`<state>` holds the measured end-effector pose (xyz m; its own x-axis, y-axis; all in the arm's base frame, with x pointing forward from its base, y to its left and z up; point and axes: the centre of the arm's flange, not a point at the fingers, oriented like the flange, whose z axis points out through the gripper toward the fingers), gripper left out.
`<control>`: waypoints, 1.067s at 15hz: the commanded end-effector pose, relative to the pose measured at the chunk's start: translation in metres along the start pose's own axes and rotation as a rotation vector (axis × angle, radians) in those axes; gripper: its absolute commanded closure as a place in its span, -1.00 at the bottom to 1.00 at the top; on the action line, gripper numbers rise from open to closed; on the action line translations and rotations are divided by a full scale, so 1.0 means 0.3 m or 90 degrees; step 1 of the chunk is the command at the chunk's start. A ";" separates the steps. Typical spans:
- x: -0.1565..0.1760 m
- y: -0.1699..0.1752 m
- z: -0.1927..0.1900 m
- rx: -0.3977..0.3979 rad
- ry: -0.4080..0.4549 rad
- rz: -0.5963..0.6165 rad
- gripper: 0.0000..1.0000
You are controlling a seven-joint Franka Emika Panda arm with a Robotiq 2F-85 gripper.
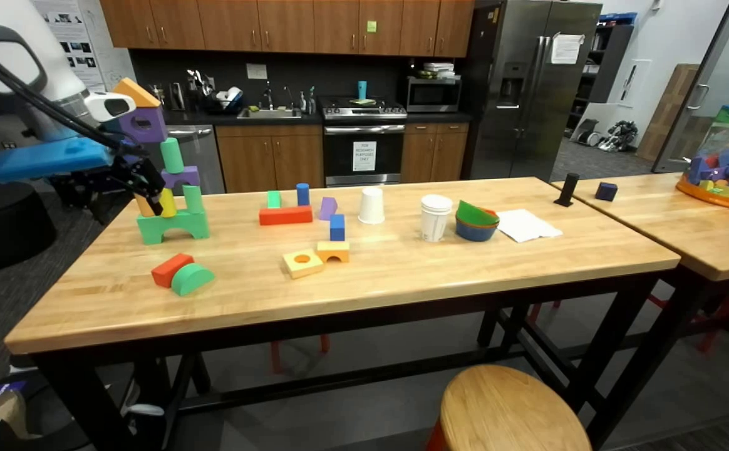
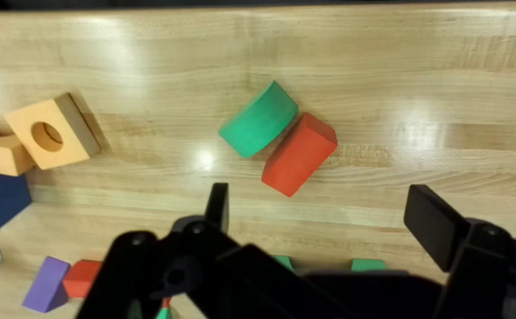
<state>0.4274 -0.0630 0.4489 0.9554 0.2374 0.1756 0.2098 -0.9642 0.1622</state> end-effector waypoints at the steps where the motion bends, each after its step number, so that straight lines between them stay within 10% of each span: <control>1: 0.009 -0.001 0.005 0.017 0.004 -0.009 -1.00; 7: 0.036 0.006 0.014 0.034 0.006 -0.016 -1.00; 16: 0.027 0.124 0.015 0.060 -0.004 -0.346 -1.00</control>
<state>0.4365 -0.0765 0.4443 0.7982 0.5932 0.1050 0.5768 -0.8028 0.1507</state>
